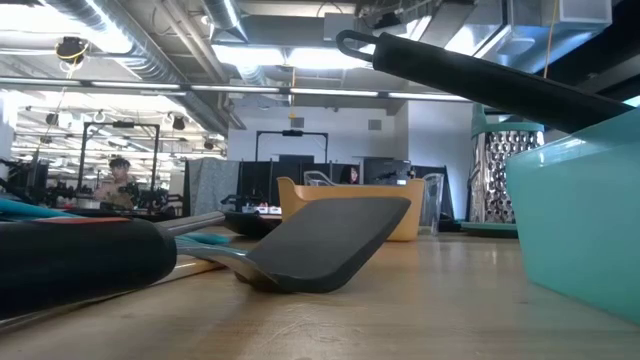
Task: Pick & Place Kitchen Items
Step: Put the silver scoop into the yellow bin
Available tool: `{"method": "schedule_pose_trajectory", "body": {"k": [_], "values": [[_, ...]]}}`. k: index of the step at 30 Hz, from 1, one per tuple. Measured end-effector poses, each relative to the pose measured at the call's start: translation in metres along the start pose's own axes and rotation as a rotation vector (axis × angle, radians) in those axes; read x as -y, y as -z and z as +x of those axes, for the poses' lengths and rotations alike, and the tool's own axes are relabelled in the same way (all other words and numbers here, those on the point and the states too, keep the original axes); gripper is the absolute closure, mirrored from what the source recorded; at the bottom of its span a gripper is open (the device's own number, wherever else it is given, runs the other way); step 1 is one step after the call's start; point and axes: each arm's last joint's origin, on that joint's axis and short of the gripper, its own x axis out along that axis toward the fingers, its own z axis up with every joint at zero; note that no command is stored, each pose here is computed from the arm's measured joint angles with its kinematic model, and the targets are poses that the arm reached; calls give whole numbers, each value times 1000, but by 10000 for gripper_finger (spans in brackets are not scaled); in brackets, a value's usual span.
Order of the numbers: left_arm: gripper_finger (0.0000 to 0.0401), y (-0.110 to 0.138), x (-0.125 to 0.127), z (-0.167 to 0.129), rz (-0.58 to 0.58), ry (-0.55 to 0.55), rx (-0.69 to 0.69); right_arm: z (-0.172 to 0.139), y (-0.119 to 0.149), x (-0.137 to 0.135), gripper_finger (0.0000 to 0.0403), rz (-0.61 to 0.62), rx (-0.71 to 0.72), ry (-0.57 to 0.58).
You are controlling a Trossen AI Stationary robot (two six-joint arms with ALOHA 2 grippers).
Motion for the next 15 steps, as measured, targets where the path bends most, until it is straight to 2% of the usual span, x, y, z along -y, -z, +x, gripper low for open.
{"method": "schedule_pose_trajectory", "body": {"k": [3,6,12,15], "values": [[342,9,-6,-2,-144,49,-90,-5,1,10,309,62,-2,12],[352,21,-9,-3,-240,63,-198,-10,4,20,309,113,-16,-40],[386,49,-6,-1,-319,70,-418,-13,8,30,309,183,6,-238],[398,59,-7,-4,-348,58,-519,-13,8,30,309,187,12,-270]]}}
